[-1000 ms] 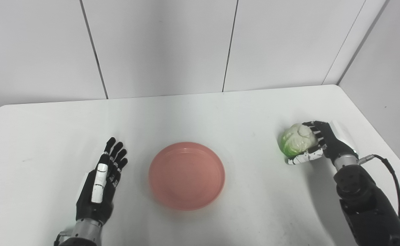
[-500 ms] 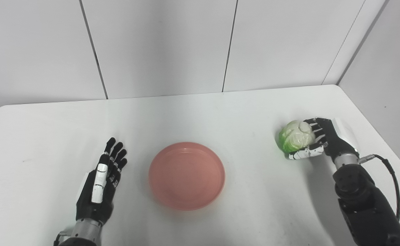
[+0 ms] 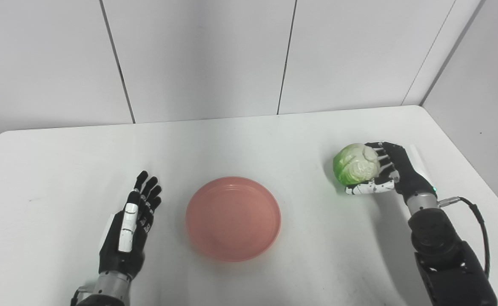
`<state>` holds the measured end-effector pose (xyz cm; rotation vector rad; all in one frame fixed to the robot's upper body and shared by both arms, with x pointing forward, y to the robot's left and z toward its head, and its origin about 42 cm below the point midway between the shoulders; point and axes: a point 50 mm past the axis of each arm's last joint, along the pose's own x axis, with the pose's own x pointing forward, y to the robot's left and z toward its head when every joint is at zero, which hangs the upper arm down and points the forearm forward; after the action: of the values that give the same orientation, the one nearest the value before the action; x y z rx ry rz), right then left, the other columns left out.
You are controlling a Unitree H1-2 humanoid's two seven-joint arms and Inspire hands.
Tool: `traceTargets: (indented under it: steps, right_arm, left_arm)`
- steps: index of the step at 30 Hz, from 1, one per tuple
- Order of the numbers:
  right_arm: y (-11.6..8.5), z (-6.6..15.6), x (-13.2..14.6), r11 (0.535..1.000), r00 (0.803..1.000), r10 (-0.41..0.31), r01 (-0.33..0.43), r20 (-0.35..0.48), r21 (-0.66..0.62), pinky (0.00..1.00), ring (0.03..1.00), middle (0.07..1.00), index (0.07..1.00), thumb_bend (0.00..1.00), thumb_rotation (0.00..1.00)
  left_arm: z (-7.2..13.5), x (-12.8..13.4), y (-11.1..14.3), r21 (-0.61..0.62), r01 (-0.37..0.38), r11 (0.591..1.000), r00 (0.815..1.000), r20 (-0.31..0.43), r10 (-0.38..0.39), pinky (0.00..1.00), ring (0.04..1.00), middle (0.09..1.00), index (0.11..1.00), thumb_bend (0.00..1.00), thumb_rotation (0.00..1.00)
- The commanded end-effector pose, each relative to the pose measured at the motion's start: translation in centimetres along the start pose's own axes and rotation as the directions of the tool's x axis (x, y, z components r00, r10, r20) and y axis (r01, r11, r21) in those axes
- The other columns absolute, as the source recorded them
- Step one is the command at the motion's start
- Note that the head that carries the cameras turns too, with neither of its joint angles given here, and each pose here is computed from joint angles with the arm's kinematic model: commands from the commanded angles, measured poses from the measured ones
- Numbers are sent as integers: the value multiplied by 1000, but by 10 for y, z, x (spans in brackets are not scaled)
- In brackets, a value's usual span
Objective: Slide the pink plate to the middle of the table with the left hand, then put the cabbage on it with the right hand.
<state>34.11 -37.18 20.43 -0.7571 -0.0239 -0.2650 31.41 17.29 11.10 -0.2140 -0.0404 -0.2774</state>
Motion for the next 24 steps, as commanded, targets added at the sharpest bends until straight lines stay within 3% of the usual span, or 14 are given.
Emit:
traceTargets:
  steps: [1,4,12,17,24]
  right_arm:
    - [-6,24,2,998,987,-61,58,147,26,405,470,483,490,529,0]
    - [6,33,-4,997,979,-74,65,192,52,303,398,480,534,516,0]
    - [43,62,-18,996,929,38,-65,369,61,365,417,503,517,517,0]
    - [65,83,-23,983,891,125,-170,437,66,302,394,502,526,514,0]
    - [90,112,-34,956,822,235,-292,519,30,323,404,495,525,515,0]
  left_arm:
    - [5,4,-9,12,5,1000,1000,27,-5,999,979,980,971,717,896]
    - [5,7,-16,14,-3,1000,999,35,3,998,979,980,978,693,905]
    - [4,15,-33,9,-18,1000,999,46,18,1000,971,978,972,703,881]
    - [3,20,-41,3,-12,1000,999,36,12,1000,982,987,974,710,887]
    - [3,23,-47,23,-5,1000,1000,23,5,1000,1000,1000,989,713,928]
